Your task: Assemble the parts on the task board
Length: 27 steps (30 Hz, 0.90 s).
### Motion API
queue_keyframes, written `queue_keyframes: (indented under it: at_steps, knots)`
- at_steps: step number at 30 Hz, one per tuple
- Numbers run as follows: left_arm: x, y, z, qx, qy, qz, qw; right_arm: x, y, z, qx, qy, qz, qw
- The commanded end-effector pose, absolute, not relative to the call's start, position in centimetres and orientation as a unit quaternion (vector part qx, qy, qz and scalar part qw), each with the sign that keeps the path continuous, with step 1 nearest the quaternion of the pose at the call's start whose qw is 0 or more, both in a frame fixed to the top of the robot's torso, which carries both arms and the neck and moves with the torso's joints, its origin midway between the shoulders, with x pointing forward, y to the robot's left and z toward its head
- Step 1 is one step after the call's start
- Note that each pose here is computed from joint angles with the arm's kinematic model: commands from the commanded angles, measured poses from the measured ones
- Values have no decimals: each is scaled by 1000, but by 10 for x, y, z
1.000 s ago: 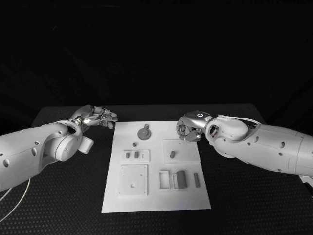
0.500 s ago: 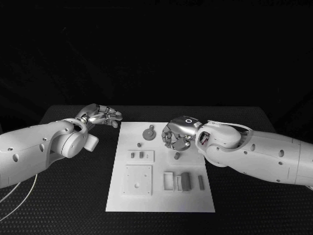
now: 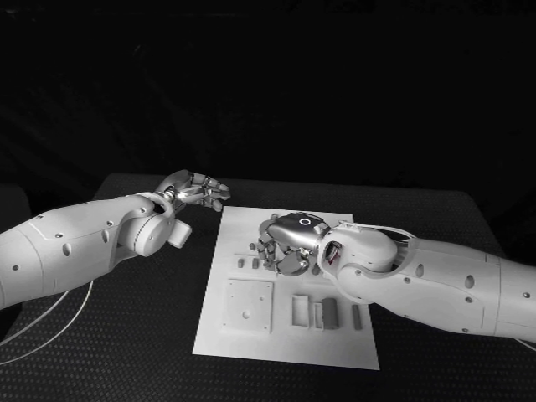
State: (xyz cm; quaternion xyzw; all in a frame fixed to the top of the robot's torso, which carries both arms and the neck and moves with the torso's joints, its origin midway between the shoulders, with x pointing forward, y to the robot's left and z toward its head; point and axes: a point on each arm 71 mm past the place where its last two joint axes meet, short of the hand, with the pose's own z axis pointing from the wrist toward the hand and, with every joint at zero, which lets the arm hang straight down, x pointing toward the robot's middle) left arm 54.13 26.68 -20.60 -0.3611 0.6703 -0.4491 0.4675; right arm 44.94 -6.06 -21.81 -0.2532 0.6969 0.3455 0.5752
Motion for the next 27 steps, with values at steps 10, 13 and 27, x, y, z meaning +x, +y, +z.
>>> queue_keyframes:
  at_steps: [10, 13, 27]
  knots:
    - [543, 266, -204, -365, 662, -455, 471, 438, -48, -248, -271, 711, 349, 547]
    - [543, 265, -204, -364, 663, -455, 470, 435, -47, -254, -273, 715, 349, 541]
    - [543, 263, -204, -364, 664, -456, 468, 431, -47, -270, -274, 725, 345, 530]
